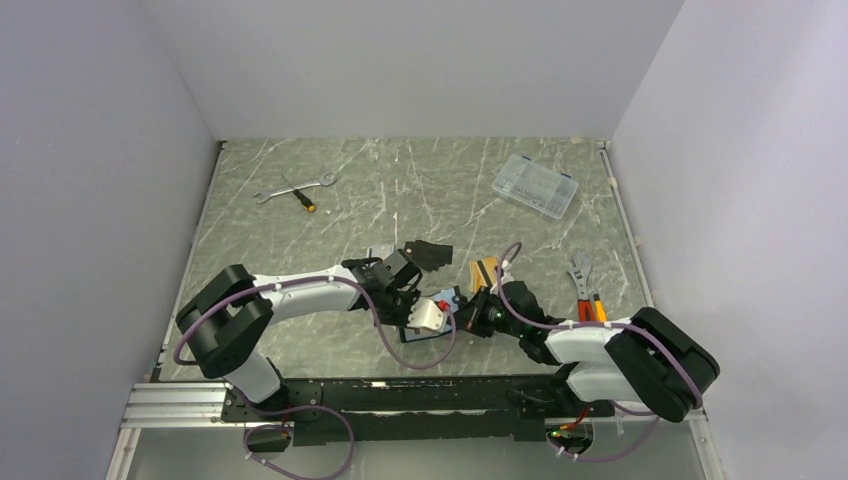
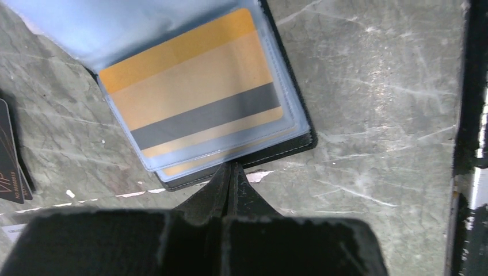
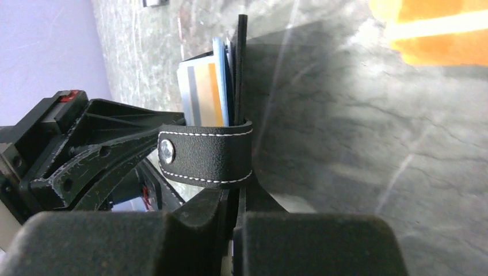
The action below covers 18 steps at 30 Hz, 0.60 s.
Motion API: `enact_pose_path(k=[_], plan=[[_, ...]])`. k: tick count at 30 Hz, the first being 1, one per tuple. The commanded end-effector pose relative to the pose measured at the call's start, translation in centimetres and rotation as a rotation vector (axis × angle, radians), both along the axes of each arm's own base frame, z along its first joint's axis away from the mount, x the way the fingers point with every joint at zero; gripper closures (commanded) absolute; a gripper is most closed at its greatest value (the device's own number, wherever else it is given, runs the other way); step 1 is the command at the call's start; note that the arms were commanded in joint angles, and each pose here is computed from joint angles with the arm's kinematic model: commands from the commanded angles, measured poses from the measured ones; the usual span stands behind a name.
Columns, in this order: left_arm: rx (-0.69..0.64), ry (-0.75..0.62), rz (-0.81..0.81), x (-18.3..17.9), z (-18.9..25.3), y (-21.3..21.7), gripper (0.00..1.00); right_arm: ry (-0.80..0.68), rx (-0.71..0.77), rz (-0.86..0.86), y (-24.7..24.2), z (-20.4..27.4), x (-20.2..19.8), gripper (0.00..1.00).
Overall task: Put the credit cards into the card holder
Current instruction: Close the card holder at the center of the board.
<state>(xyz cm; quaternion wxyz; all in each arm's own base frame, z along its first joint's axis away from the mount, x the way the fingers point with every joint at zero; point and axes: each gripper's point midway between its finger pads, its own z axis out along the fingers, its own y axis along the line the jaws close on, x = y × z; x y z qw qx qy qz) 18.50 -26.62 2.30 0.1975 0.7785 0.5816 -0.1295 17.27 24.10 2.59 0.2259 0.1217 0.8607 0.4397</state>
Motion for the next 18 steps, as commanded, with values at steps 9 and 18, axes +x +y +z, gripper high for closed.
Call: enact_pose_path(k=[9,18], plan=[[-0.418,0.169,0.304,6.9,13.4,1.1,0.97,-0.272,-0.126,0.113,2.0,8.9,0.8,1.0],[-0.683,0.167,0.476,11.0,17.9,6.0,0.96,-0.404,-0.119,0.301,4.1,15.8,-3.0,1.0]])
